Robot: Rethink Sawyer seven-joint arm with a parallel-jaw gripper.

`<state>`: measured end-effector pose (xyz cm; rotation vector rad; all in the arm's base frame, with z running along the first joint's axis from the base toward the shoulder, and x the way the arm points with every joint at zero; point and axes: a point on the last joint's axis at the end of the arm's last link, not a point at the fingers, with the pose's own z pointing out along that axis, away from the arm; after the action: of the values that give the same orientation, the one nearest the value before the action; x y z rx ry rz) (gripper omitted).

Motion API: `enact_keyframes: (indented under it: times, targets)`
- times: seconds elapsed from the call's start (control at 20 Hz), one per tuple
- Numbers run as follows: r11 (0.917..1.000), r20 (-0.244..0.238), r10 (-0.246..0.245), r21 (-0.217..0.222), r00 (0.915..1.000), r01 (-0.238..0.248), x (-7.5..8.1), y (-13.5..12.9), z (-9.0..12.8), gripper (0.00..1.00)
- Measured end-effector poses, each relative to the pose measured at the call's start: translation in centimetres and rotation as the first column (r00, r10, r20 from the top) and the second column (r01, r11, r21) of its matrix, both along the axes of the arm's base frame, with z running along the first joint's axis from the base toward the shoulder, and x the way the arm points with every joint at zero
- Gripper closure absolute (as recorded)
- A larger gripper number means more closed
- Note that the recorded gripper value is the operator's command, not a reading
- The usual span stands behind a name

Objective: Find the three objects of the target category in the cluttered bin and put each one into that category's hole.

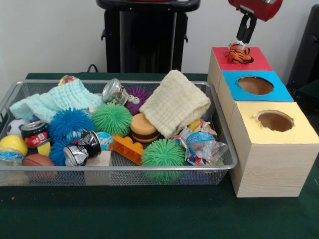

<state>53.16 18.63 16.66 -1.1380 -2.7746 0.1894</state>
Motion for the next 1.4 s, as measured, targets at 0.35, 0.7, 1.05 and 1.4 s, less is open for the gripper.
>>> enact_keyframes:
  times: [0.35, 0.7, 1.05, 1.4]
  targets:
    - [1.0000, -0.018, -0.004, -0.003, 0.9998, 0.004, -0.7, -0.2, -0.6, 1.00]
    - [0.9998, -0.086, -0.014, -0.016, 0.9962, 0.012, -2.7, -0.6, -3.1, 1.00]
    - [0.9988, -0.167, -0.048, 0.004, 0.9848, 0.049, -4.9, -0.6, -5.8, 1.00]
    - [0.9949, -0.211, -0.074, 0.051, 0.9746, 0.087, -5.0, -0.2, -6.9, 1.00]
